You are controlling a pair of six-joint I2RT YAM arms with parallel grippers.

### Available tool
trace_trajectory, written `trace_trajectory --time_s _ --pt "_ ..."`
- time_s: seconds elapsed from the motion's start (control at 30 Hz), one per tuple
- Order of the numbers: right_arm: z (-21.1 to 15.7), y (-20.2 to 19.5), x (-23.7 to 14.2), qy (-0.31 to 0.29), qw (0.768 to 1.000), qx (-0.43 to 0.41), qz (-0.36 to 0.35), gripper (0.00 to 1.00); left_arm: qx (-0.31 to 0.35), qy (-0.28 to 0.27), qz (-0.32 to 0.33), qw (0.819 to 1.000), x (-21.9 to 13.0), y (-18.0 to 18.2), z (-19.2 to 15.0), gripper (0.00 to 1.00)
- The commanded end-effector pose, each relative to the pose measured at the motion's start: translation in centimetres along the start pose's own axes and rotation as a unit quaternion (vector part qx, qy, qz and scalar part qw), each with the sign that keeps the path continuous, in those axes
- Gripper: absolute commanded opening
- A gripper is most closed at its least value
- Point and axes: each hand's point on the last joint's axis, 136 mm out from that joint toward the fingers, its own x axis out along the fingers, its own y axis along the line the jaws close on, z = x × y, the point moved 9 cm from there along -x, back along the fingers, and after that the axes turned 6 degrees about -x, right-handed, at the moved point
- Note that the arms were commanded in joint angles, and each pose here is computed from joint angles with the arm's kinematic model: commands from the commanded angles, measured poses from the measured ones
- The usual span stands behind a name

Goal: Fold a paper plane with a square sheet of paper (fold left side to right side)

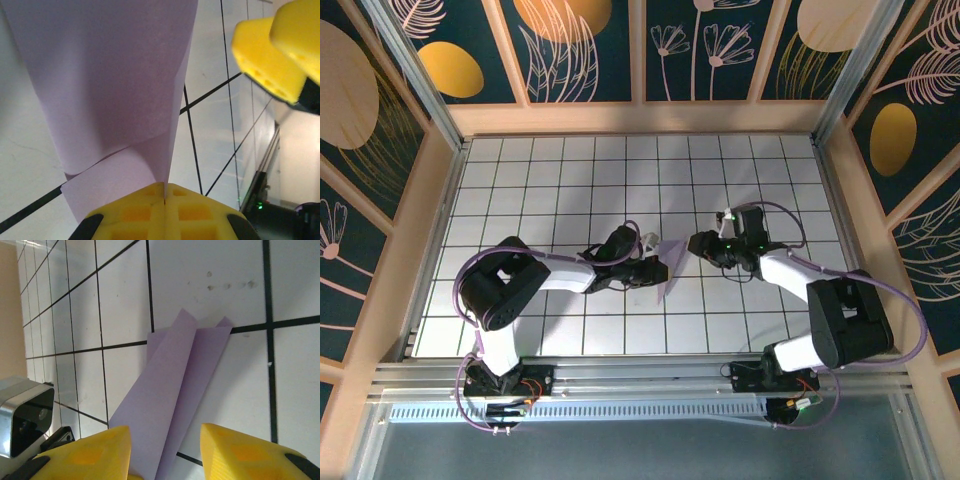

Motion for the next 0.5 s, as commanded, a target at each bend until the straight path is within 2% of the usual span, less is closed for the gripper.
trace_trajectory --time_s 0.0,0.47 --pt "-0.2 0.2 0.9 -0.010 1.000 0.010 0.006 0.42 -0.023 -0.006 -0.054 0.998 -0.2 -0.7 0.5 0.00" --pt "-0.8 -0.1 2.6 -0.006 0.999 0.037 -0.015 0.41 -0.065 0.003 -0.081 0.995 0.6 0.4 0.4 0.00"
